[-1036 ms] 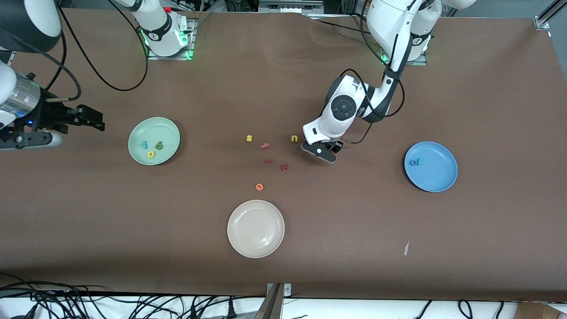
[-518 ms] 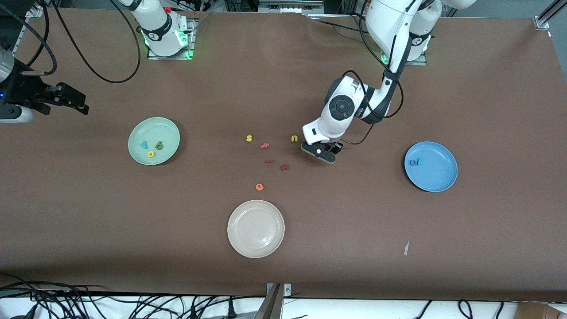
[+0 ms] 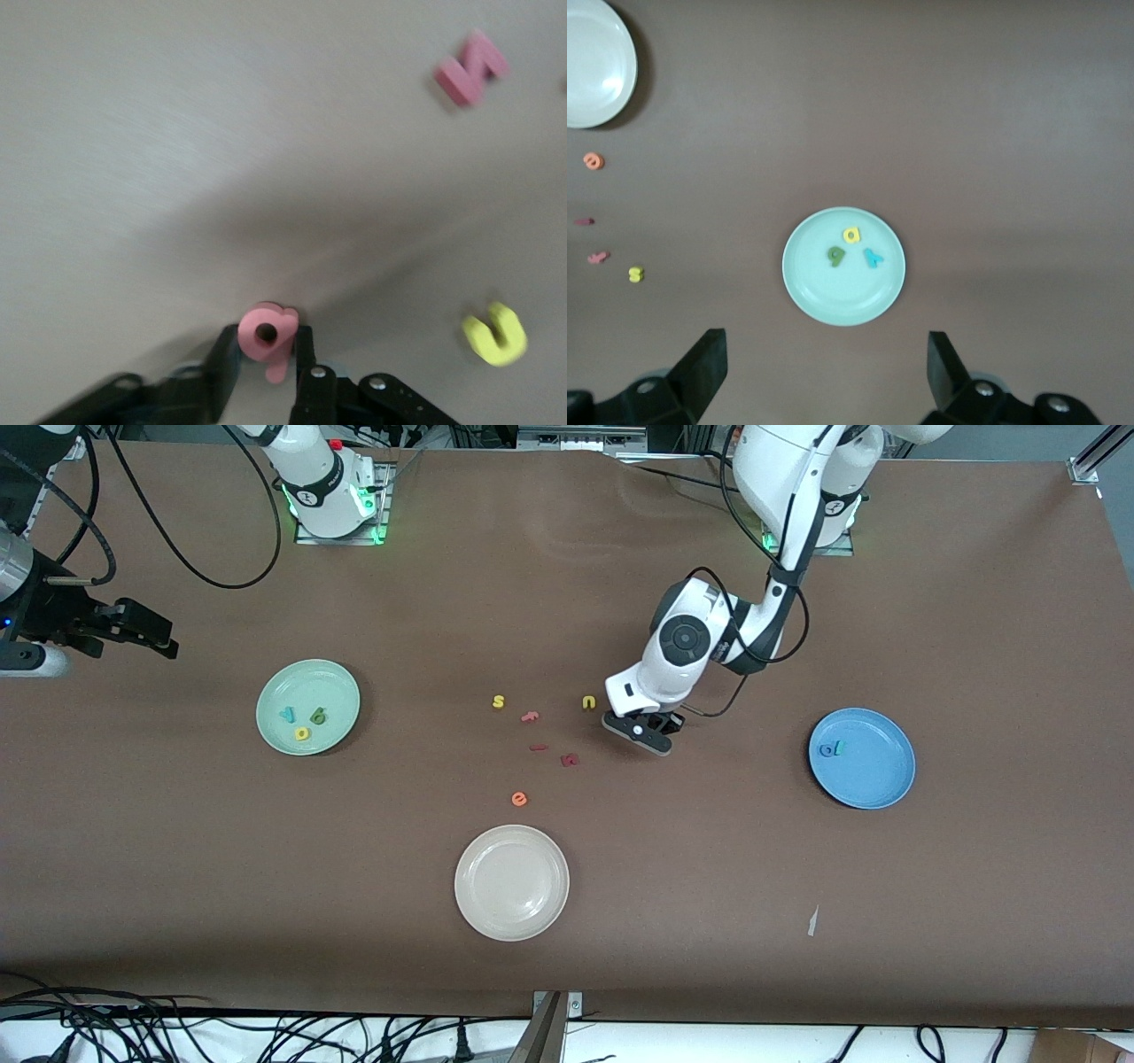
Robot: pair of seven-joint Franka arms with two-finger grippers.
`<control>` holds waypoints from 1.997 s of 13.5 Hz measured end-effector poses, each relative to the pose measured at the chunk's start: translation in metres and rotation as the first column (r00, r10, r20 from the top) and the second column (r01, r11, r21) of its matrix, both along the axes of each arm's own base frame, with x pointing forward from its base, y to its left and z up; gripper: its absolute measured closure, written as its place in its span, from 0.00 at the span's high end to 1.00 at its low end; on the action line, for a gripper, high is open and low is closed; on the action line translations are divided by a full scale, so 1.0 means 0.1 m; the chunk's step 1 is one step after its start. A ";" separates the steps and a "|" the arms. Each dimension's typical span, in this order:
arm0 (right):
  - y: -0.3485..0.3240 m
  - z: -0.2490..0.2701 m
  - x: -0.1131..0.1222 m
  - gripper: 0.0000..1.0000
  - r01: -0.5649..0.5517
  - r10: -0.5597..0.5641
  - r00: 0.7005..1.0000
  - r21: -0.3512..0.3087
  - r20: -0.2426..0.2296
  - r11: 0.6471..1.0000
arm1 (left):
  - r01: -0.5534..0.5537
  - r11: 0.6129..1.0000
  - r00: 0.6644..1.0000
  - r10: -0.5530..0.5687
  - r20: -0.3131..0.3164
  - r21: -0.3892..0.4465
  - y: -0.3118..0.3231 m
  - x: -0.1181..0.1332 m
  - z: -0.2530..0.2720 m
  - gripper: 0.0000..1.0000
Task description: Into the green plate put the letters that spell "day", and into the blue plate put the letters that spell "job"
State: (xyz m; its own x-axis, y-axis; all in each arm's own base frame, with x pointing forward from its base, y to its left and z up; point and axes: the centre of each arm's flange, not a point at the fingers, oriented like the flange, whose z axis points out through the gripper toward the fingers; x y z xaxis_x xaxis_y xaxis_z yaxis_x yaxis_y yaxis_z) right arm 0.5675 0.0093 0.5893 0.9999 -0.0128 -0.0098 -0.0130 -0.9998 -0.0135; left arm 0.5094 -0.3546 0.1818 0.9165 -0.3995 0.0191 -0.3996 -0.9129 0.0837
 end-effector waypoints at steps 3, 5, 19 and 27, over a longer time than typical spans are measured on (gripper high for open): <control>0.03 -0.03 0.01 1.00 -0.005 0.005 1.000 0.000 0.009 1.000 | -0.100 0.995 0.995 0.100 0.019 -0.016 0.81 0.53 0.49 0.28; 0.06 -0.02 0.01 1.00 -0.008 0.008 1.000 0.000 0.010 1.000 | -0.129 0.991 0.992 0.129 0.013 -0.025 1.62 0.80 0.82 0.28; 0.23 -0.01 0.00 1.00 -0.028 0.028 1.000 0.001 0.012 1.000 | -0.025 1.000 0.998 0.026 -0.059 0.010 3.60 0.58 0.65 0.86; 0.20 -0.03 0.00 1.00 -0.022 0.022 1.000 0.001 0.009 1.000 | -0.066 0.997 0.990 0.070 0.121 -0.035 3.84 0.39 1.98 1.00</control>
